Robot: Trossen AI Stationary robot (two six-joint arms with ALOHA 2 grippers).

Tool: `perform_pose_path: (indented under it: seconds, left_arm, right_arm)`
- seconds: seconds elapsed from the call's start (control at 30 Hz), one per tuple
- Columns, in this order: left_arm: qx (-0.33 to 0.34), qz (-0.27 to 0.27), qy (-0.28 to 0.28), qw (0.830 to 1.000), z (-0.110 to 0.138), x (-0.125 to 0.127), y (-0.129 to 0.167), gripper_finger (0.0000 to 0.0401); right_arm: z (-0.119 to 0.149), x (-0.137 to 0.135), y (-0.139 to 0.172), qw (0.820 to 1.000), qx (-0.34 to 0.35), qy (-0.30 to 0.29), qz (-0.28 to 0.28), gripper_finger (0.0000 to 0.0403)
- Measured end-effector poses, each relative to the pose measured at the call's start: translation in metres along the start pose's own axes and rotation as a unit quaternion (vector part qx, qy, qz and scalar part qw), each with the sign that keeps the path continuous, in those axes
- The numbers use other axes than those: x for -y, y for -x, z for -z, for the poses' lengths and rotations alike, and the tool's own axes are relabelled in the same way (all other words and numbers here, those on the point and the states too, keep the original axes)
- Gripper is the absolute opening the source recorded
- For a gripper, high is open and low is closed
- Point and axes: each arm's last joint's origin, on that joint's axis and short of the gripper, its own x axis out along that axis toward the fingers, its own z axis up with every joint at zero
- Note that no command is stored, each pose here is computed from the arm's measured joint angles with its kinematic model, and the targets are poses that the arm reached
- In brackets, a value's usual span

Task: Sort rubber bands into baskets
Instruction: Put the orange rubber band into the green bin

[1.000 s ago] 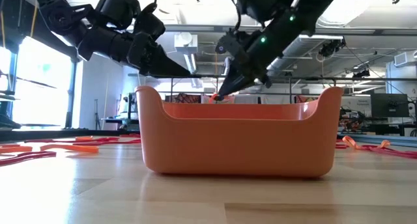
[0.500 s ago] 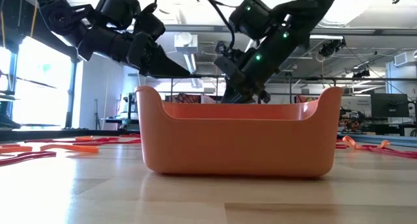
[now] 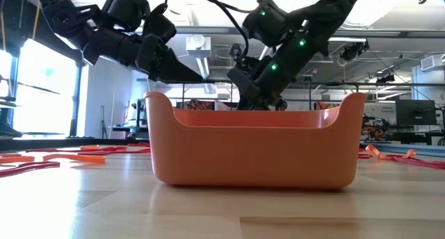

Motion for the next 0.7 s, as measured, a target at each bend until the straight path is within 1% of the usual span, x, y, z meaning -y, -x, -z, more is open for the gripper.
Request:
perform_pose_path:
  seconds: [0.27, 0.33, 0.4, 0.47, 0.53, 0.6, 0.7]
  left_arm:
    - [-0.001, -0.004, 0.0, 1.0, 0.0, 0.0, 0.0, 0.005]
    - [-0.001, -0.004, 0.004, 1.0, 0.0, 0.0, 0.0, 0.005]
    - [-0.001, -0.004, 0.01, 1.0, 0.0, 0.0, 0.0, 0.005]
    - [-0.001, -0.004, 0.013, 1.0, 0.0, 0.0, 0.0, 0.005]
    - [-0.001, -0.004, 0.013, 1.0, 0.0, 0.0, 0.0, 0.005]
    - [0.0, -0.004, 0.013, 1.0, 0.0, 0.0, 0.0, 0.005]
    - [0.0, -0.005, 0.013, 1.0, 0.0, 0.0, 0.0, 0.005]
  right_arm:
    - [-0.002, -0.001, 0.0, 0.999, 0.013, -0.035, -0.005, 0.0083]
    - [-0.002, -0.001, 0.0, 1.0, 0.013, -0.028, -0.003, 0.0098]
    - [-0.001, -0.004, 0.001, 1.0, 0.014, 0.004, -0.001, 0.0107]
    - [0.001, -0.009, 0.004, 0.999, 0.015, 0.044, 0.001, 0.0106]
    - [0.0, -0.015, 0.011, 0.997, 0.014, 0.077, 0.002, 0.0095]
    - [-0.005, -0.023, 0.022, 0.996, -0.001, 0.094, 0.0, 0.0076]
    - [-0.011, -0.034, 0.045, 0.993, -0.054, 0.104, 0.008, 0.0039]
